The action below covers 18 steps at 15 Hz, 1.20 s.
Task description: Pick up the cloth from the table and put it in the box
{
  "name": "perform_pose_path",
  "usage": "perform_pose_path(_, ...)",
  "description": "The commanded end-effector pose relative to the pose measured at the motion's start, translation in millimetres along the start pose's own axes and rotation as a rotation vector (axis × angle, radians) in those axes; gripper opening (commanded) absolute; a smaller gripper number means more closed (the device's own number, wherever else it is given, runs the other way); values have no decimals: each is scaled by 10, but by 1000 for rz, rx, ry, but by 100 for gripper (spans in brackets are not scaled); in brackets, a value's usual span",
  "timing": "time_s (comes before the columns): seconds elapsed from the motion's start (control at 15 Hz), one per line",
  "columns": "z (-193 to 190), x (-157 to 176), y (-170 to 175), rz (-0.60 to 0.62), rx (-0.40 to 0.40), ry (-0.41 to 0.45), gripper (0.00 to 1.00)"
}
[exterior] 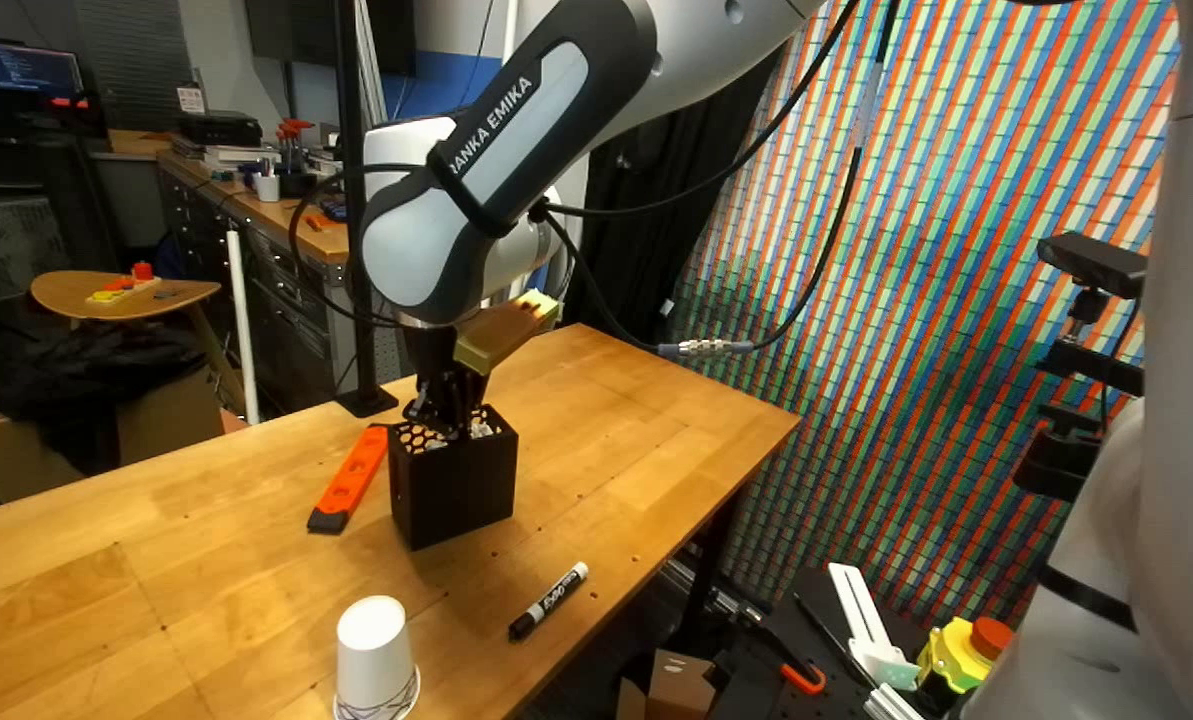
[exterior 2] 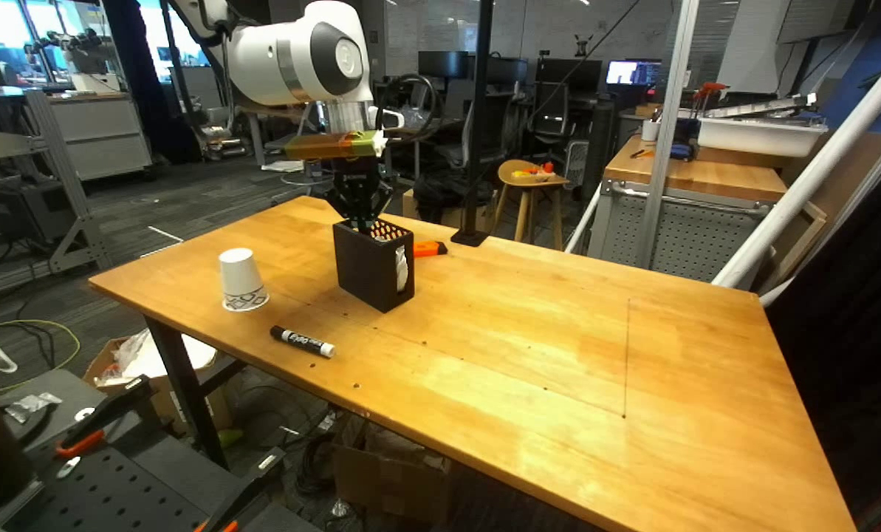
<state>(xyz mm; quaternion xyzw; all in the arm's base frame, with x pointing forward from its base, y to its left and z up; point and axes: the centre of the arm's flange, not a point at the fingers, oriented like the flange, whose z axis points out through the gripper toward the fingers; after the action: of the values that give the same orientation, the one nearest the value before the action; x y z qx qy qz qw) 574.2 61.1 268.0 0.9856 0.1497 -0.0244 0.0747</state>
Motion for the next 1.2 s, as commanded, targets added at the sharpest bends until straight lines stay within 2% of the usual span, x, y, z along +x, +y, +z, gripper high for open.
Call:
perform_pose_path(0.0,-13,-28,11,21,12,12,1)
perform_pose_path(0.6,397,96,-10,51,83,-9,1)
perform_pose_path(1.13,506,127,43,79,128,-7,1)
